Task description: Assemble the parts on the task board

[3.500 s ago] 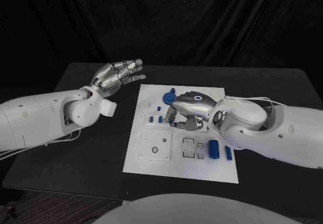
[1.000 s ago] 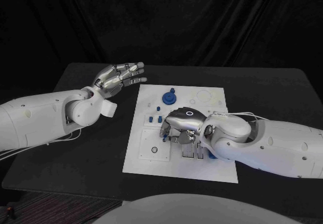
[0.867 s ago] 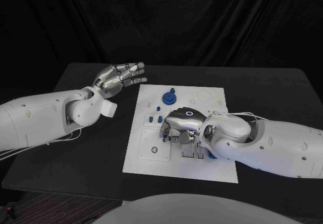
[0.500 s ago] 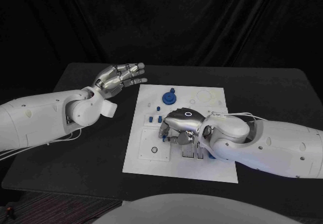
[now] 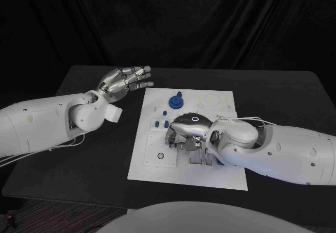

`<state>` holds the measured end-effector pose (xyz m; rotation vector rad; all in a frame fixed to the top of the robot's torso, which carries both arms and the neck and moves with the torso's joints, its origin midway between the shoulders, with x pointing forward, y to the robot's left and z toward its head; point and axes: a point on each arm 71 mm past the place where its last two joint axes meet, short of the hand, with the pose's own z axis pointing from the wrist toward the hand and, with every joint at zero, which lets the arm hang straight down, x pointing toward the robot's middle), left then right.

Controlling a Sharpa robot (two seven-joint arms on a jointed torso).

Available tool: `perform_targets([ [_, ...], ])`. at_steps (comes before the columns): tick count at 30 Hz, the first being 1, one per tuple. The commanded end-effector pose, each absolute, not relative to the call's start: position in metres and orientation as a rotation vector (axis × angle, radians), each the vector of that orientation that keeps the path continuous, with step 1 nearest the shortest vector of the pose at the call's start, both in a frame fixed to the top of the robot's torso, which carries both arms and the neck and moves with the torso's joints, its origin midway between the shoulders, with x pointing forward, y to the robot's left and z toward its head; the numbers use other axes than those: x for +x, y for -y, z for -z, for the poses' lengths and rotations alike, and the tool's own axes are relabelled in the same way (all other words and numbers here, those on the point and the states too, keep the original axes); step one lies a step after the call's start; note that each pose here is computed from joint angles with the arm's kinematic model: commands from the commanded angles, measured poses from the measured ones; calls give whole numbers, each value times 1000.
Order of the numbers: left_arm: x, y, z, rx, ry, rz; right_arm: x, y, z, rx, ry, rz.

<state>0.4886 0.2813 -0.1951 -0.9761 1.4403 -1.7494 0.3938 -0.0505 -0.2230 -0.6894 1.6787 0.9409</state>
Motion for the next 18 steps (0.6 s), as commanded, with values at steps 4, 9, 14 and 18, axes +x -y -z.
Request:
perform_targets([
  [4, 488, -280, 195, -980, -1438, 1770, 393, 50, 226, -698, -1704, -923],
  [9, 488, -280, 195, -980, -1440, 1770, 393, 51, 227, -705, -1713, -920],
  [14, 488, -279, 195, -980, -1443, 1771, 393, 52, 228, -715, -1725, -918],
  [18, 489, -279, 196, -981, -1444, 1771, 393, 52, 230, -726, -1739, -914],
])
